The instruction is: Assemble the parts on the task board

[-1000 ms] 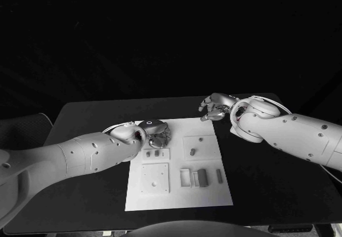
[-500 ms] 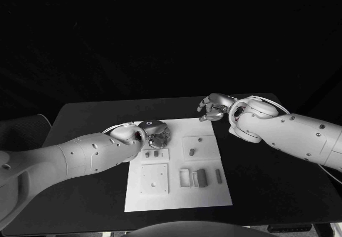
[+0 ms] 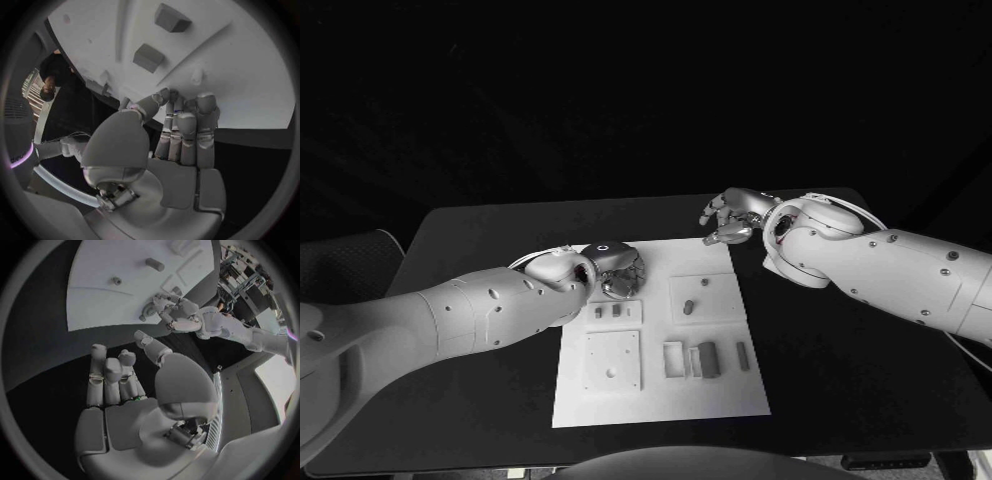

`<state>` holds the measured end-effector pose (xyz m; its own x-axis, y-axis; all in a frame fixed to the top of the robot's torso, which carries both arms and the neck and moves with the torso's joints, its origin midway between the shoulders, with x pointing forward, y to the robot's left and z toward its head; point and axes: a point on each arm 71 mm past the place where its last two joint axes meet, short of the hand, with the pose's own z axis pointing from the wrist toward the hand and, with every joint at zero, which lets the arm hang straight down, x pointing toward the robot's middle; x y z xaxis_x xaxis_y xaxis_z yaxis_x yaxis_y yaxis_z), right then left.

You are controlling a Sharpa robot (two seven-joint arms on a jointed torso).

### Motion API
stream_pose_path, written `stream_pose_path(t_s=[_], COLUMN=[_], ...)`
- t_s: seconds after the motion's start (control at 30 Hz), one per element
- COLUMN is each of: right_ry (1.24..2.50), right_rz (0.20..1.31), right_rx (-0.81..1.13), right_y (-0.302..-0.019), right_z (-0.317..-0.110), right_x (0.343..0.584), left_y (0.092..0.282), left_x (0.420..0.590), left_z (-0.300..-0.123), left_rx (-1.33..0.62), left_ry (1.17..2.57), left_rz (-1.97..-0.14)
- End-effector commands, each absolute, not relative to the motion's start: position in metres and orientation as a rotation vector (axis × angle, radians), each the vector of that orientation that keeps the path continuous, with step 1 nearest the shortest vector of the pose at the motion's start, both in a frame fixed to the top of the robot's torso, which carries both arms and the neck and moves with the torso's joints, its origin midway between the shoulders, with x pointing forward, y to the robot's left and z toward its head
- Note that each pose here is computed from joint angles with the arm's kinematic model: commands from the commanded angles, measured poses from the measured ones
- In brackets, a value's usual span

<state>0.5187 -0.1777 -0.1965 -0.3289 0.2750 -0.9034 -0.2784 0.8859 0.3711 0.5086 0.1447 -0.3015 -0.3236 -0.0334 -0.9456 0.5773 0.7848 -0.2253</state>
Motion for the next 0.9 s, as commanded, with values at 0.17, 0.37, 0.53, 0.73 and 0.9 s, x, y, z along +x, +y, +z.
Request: stream_pose_path(t_s=[0.17, 0.37, 0.53, 0.73, 0.9], right_ry=[1.830, 1.830, 1.830, 1.829, 1.828], right_rz=[0.562, 0.563, 0.563, 0.563, 0.562], right_rx=[-0.016, -0.016, -0.016, -0.016, -0.015], right_y=[-0.1767, -0.1765, -0.1768, -0.1771, -0.1776], right_z=[-0.1969, -0.1968, -0.1968, -0.1967, -0.1966], right_x=[0.5180, 0.5177, 0.5177, 0.5176, 0.5175], left_y=[0.1480, 0.1502, 0.1501, 0.1508, 0.1513], left_x=[0.5060, 0.5068, 0.5068, 0.5067, 0.5058], left_z=[-0.3095, -0.3089, -0.3080, -0.3061, -0.3048], left_rx=[0.434, 0.431, 0.429, 0.424, 0.422], left_ry=[1.853, 1.841, 1.826, 1.798, 1.784], left_rz=[-0.618, -0.605, -0.610, -0.617, -0.624])
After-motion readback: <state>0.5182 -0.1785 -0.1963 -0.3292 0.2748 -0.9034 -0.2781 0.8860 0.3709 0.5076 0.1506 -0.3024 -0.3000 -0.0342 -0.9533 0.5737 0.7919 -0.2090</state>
